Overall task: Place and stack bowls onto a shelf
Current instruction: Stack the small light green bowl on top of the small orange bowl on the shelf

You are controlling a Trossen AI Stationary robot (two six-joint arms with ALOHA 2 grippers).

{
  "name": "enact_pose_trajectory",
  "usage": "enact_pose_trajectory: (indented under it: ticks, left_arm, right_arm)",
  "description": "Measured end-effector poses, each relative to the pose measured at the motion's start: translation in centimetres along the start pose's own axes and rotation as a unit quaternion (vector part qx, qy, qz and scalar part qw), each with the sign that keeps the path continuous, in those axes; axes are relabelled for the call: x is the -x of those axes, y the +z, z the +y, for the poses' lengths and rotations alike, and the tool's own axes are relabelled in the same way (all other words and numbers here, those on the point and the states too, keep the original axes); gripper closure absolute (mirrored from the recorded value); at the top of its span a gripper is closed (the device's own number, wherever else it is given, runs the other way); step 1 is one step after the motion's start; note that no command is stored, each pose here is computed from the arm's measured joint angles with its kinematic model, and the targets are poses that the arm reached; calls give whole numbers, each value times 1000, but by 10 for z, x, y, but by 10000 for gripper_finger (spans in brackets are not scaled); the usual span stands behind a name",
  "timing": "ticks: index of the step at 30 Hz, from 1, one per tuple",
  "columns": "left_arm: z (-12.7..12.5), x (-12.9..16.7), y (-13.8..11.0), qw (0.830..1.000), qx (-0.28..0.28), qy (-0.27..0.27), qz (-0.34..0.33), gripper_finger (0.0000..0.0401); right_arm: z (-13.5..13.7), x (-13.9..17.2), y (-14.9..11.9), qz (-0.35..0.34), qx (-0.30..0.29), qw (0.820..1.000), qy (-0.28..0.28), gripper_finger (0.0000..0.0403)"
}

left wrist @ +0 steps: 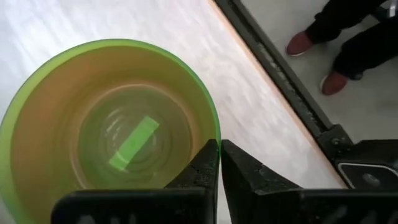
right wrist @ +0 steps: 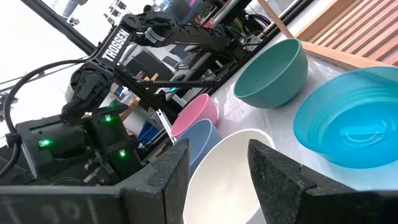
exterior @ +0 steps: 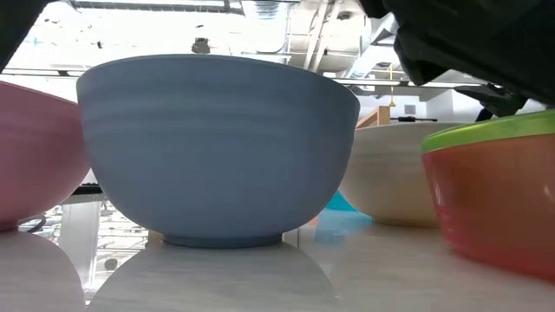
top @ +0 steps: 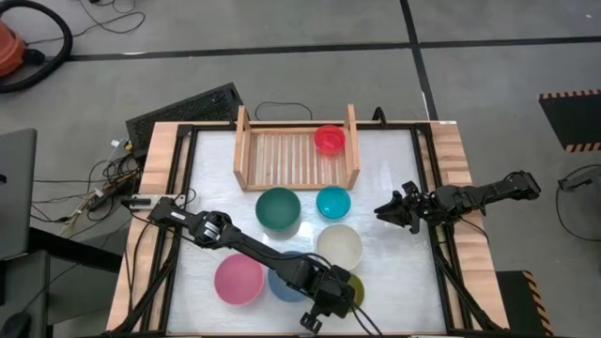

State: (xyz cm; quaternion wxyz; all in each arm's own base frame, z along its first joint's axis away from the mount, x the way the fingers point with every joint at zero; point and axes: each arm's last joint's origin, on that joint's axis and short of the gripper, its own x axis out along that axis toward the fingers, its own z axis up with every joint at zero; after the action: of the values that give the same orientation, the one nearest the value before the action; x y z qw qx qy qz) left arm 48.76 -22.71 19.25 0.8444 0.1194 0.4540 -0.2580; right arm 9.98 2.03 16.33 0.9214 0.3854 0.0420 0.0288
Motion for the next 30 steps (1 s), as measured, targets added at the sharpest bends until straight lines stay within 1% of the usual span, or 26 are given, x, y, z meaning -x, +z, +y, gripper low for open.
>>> enact_pose_trajectory:
  ticks: [3, 6, 9, 17, 20, 25, 28, 30]
  left_arm:
    - [1, 0, -1, 1000, 5, 17, 6, 401]
    - [1, 0, -1, 1000, 9, 21, 5, 400]
    - [0, 0, -1, 1000, -4, 20, 5, 392]
    - [0, 0, -1, 1000, 2, 21, 9, 324]
    - [1, 0, -3, 999, 4, 29, 18, 308]
    - [1, 0, -3, 999, 4, 30, 19, 314]
    - [1, 0, -3, 999, 6, 44, 20, 332]
    - [1, 0, -3, 999, 5, 41, 20, 349]
  right_arm:
    - [0, 0, 0, 0, 0, 1000, 0, 214]
    - [0, 0, 0, 0, 0, 1000, 0, 214]
    - [0, 0, 0, 0, 0, 1000, 0, 214]
    - [0, 0, 0, 0, 0, 1000, 0, 214]
    - [0, 0, 0, 0, 0, 1000, 0, 214]
    - [0, 0, 0, 0, 0, 1000, 0, 214]
    - [0, 0, 0, 0, 0, 1000, 0, 214]
    - [0, 0, 0, 0, 0, 1000, 0, 214]
